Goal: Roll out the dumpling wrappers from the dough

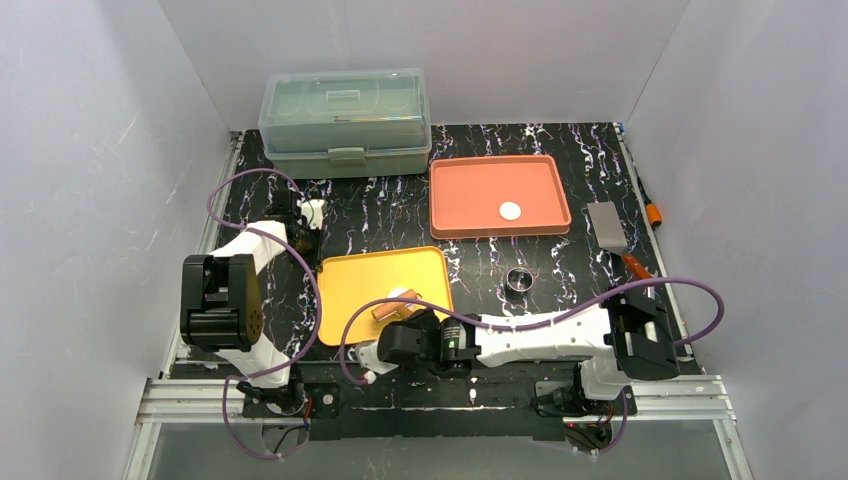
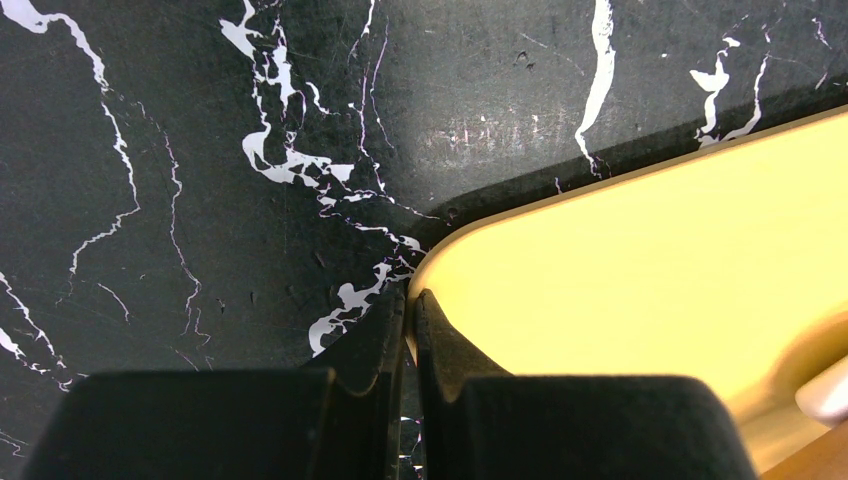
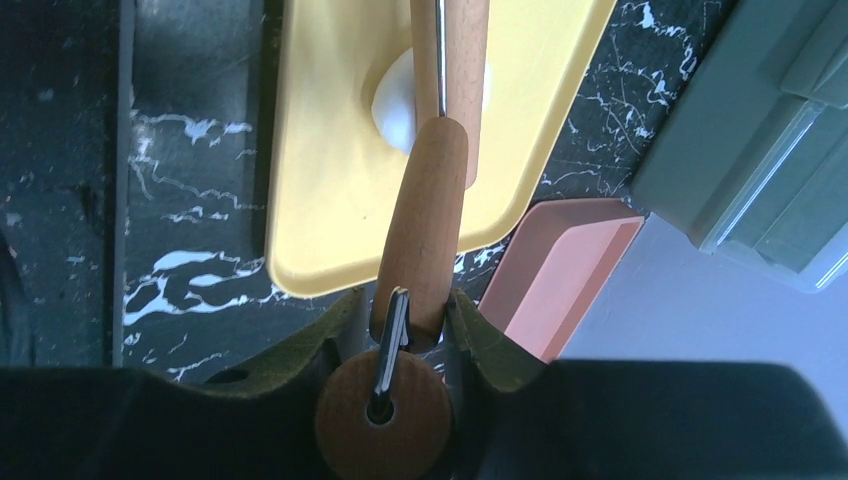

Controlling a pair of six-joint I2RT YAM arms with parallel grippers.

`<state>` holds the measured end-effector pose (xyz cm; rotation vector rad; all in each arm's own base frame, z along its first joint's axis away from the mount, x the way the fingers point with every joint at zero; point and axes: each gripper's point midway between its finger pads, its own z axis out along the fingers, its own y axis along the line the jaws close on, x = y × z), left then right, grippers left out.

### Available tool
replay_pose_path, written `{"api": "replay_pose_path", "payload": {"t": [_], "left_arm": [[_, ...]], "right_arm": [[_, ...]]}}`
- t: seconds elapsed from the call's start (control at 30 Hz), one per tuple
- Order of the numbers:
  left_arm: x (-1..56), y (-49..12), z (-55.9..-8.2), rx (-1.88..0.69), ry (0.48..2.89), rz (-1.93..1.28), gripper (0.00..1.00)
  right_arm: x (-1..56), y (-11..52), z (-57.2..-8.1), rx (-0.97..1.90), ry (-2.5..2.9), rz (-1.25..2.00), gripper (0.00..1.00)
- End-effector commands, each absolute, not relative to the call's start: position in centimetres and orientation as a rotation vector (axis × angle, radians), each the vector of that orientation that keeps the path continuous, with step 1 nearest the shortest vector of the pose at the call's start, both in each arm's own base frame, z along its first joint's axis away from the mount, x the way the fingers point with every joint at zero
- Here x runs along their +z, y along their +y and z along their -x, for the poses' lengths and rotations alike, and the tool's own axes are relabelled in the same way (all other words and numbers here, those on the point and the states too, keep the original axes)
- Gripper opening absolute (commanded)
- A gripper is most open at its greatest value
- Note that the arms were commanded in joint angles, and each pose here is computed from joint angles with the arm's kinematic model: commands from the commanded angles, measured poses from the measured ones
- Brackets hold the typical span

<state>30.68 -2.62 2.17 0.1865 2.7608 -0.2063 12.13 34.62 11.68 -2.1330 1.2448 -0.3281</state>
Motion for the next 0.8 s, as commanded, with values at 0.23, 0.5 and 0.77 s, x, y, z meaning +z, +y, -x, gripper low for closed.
{"api": "replay_pose_path", "payload": {"t": [0.23,0.5,0.77], "left_arm": [[1.5,-1.5,-29.8,-0.128,2.785,-0.196,0.00],[1.4,-1.5,-30.0,-0.126,2.789,-0.194,0.00],[1.5,-1.4,-29.8,-0.119,2.786,-0.197,0.00]], "right_arm": [[6.9,31.3,-10.0,-0.304,1.255,2.353,0.01],[8.3,28.7,-8.5,-0.292,1.275,2.389,0.01],[5.9,30.9,-10.7,-0.298,1.247,2.378,0.01]]}}
